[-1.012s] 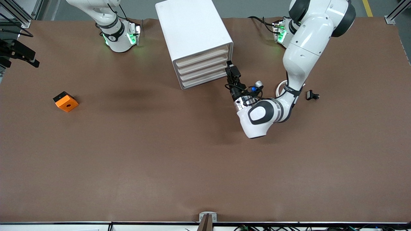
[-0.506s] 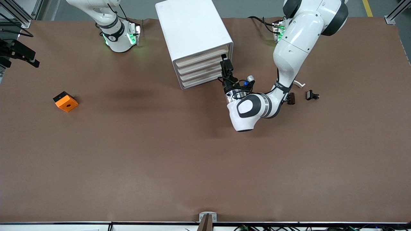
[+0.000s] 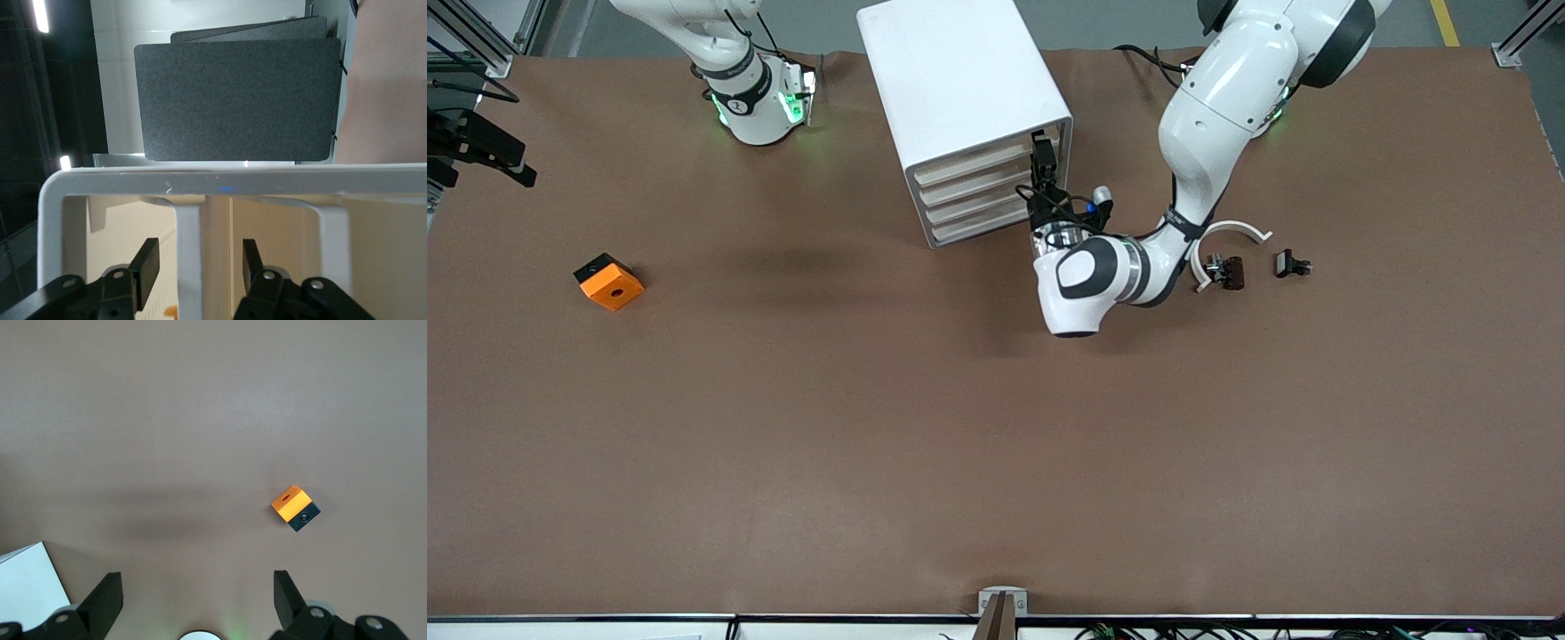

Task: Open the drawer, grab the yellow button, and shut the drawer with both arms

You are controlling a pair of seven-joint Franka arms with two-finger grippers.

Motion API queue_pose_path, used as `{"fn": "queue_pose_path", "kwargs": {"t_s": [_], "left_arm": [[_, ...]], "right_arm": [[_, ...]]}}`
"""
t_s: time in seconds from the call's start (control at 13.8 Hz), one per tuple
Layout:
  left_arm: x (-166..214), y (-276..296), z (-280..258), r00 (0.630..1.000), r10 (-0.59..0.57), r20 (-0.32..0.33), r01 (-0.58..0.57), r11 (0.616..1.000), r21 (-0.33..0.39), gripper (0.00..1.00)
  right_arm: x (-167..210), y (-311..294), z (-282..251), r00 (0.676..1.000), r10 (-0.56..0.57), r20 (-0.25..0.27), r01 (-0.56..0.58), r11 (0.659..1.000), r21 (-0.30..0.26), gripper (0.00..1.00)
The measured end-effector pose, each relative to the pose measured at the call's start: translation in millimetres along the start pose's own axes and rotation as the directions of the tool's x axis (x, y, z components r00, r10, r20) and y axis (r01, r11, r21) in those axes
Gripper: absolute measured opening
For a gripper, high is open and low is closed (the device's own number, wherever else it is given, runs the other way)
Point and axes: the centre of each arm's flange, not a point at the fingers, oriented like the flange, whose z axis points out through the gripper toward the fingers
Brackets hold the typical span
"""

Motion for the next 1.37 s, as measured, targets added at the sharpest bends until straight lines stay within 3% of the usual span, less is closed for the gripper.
{"fn": "queue_pose_path", "kwargs": {"t_s": [0.14, 0.22, 0.29, 0.51, 1.37], "left_arm": [[-4, -8, 8, 1.000, 0.003, -0.014, -0.003, 1.000, -0.013, 0.40], [-4, -8, 9, 1.000, -0.001, -0.019, 0.001, 1.000, -0.024, 0.40], [-3, -6, 11, 1.000, -0.009, -0.027, 0.008, 1.000, -0.028, 0.33], [0, 0, 15, 0.999, -0.026, -0.038, 0.025, 0.999, -0.037, 0.06], [2, -7, 1, 1.000, -0.016, -0.009, 0.016, 0.997, -0.070, 0.07]], "right_arm": [[0, 0, -3, 1.000, 0.000, -0.007, 0.000, 1.000, -0.001, 1.00], [0, 0, -5, 1.000, 0.000, -0.010, 0.000, 1.000, -0.001, 1.00], [0, 0, -6, 1.000, 0.000, -0.014, 0.000, 1.000, -0.001, 1.00], [0, 0, -7, 1.000, 0.000, -0.014, 0.000, 1.000, -0.001, 1.00], [66, 15, 71, 0.993, 0.020, 0.118, -0.018, 1.000, -0.014, 1.00]]}}
